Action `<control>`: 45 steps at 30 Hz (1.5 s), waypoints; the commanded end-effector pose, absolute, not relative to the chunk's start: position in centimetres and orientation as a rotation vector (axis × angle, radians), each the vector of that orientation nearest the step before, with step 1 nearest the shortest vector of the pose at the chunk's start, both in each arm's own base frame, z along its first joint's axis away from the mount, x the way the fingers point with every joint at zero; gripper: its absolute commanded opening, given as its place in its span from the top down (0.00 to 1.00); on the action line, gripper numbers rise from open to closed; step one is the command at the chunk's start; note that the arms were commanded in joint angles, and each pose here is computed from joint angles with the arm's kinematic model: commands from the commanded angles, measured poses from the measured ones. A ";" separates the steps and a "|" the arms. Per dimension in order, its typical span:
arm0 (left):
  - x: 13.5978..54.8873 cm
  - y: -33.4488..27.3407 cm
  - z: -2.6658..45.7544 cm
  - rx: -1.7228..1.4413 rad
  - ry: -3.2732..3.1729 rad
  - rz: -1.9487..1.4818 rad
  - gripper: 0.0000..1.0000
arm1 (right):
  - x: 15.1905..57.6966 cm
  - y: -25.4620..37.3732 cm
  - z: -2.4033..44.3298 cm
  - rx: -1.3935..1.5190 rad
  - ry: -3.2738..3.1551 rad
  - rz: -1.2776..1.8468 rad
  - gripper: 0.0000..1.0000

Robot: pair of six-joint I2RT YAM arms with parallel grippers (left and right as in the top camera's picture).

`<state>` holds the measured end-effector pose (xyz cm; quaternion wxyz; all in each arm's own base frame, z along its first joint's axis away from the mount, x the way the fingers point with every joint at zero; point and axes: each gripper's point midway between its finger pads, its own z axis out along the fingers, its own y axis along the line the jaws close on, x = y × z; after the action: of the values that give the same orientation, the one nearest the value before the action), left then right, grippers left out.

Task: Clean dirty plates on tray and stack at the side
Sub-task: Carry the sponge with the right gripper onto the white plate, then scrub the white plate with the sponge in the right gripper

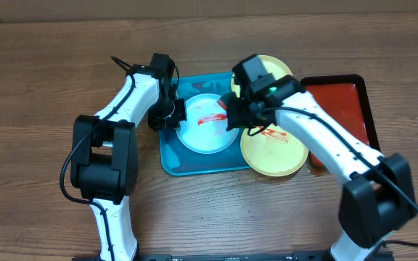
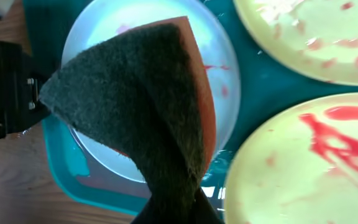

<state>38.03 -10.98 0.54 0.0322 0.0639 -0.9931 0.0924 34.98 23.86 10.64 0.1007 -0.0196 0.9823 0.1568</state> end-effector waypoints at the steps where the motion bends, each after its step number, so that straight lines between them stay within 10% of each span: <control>1: 37.1 -10.5 -1.9 0.225 -3.021 0.210 0.96 | 35.5 25.0 8.6 0.005 2.961 0.439 0.96; 45: 37.0 -10.5 -1.9 0.225 -3.017 0.207 0.96 | 36.4 25.3 2.0 -0.030 3.037 0.102 0.96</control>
<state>38.08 -11.04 0.53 0.0313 0.0638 -0.9930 0.0942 33.85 27.25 1.39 0.0132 -0.0313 0.9972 0.0665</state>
